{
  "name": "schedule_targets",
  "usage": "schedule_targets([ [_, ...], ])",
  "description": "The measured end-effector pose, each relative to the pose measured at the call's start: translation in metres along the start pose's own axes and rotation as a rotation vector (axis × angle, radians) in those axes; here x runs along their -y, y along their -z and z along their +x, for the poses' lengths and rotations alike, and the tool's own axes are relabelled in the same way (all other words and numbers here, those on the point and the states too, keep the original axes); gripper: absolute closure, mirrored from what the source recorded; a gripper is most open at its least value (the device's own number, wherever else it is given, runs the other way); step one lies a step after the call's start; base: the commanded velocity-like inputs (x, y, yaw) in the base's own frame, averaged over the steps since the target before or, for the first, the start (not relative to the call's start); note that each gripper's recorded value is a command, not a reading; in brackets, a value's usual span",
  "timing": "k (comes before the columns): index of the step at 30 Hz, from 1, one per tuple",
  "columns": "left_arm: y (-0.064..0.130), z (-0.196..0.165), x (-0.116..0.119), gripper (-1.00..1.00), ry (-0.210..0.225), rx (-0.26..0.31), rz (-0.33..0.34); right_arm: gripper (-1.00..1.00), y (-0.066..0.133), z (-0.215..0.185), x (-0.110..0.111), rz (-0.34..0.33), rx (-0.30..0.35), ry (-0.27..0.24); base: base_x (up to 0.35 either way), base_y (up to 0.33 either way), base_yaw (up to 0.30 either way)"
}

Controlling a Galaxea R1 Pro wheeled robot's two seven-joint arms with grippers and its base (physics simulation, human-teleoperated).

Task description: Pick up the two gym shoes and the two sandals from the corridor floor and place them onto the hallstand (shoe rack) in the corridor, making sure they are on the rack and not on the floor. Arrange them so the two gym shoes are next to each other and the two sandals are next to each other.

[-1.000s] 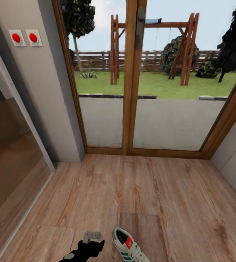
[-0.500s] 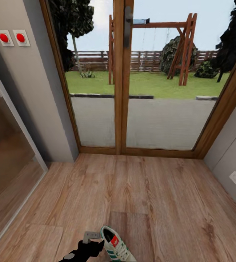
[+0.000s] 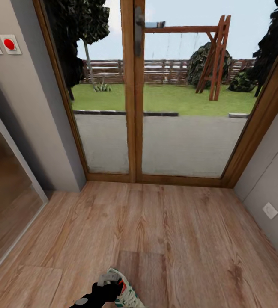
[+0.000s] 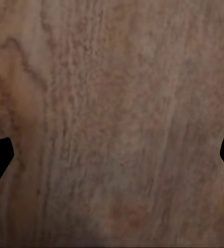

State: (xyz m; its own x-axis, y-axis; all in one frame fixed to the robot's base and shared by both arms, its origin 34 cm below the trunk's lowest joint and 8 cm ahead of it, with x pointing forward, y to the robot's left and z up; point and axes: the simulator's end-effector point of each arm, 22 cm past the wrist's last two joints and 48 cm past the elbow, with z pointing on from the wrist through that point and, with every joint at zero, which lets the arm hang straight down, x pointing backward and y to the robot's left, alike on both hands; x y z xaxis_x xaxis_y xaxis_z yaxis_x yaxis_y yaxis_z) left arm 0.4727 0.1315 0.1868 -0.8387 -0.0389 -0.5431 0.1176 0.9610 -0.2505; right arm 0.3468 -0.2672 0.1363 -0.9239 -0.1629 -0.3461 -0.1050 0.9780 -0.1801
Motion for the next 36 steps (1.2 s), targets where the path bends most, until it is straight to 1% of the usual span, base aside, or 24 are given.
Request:
schedule_targets([
  [31,0.0000,0.0002,0.0003,-1.00,0.000,-0.001,0.000,-1.00,0.0001,-0.0002,-0.0009,-0.001,0.000,0.000,0.007,-0.345,0.000],
  [36,0.0000,0.0002,0.0000,-1.00,0.000,-0.001,0.000,-1.00,0.0001,-0.0001,-0.0008,-0.001,0.000,0.000,0.000,-0.171,0.000],
])
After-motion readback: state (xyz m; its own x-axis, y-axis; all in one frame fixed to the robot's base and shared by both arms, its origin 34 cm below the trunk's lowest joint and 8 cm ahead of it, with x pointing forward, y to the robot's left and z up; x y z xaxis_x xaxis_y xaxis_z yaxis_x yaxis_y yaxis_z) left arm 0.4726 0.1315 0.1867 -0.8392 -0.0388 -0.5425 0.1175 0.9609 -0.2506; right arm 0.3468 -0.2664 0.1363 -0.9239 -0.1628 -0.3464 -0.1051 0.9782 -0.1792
